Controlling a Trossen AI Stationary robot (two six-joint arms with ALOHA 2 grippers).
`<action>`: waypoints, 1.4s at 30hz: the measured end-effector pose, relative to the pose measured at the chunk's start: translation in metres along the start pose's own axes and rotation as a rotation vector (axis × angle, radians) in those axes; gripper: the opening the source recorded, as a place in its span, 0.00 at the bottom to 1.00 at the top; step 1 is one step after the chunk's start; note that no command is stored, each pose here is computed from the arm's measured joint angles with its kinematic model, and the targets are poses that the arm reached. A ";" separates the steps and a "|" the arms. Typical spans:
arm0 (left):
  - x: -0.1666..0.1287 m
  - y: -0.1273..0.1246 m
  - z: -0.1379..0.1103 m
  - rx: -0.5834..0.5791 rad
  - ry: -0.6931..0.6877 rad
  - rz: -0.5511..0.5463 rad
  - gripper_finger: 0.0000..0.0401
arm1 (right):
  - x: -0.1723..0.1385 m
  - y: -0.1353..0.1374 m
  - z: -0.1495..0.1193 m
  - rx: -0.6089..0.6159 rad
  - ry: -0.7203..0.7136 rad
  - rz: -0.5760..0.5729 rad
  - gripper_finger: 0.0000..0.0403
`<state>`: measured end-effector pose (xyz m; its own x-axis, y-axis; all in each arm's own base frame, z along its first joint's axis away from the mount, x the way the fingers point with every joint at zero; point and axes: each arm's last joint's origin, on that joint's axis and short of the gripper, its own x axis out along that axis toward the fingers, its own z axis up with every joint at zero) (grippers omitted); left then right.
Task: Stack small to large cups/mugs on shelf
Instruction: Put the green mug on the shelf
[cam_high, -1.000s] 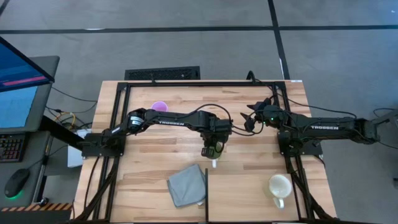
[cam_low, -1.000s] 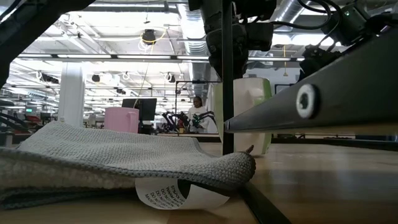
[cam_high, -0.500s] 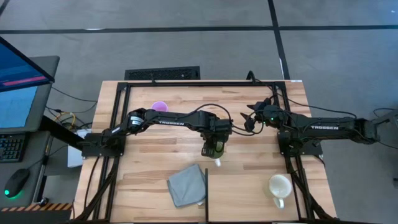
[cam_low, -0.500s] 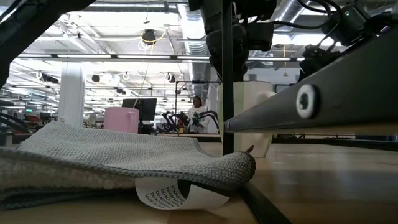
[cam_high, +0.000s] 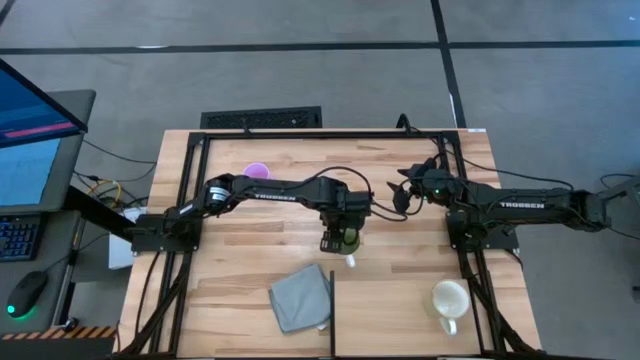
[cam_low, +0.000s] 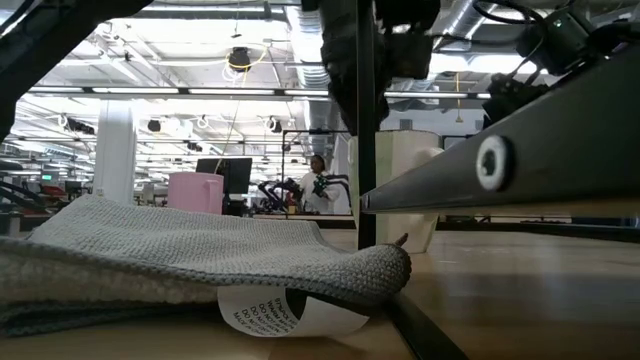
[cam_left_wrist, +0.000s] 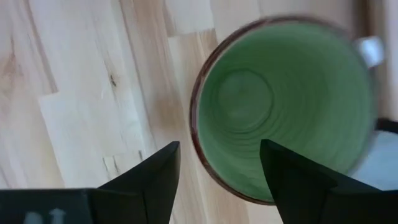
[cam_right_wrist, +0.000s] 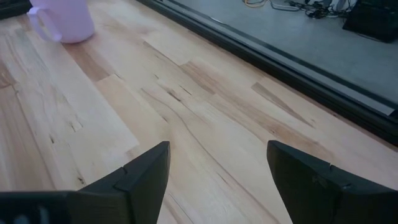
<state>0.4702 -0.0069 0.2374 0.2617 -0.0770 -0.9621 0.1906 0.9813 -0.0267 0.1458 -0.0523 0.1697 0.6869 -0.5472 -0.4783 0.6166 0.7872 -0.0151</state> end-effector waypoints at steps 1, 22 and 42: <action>-0.004 0.000 0.002 -0.003 -0.015 0.003 0.53 | 0.000 0.000 0.000 -0.001 0.003 -0.001 0.73; -0.171 0.006 -0.027 0.005 -0.304 0.092 0.53 | 0.000 0.000 -0.002 -0.001 0.024 -0.001 0.73; -0.276 -0.043 -0.173 -0.181 -0.702 0.402 0.53 | -0.003 0.010 -0.005 -0.030 0.033 0.058 0.73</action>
<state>0.2259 0.0028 0.4569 0.8188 0.2526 -0.5155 -0.1830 0.9660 0.1826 0.1474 -0.0414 0.1667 0.7078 -0.4910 -0.5079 0.5637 0.8259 -0.0129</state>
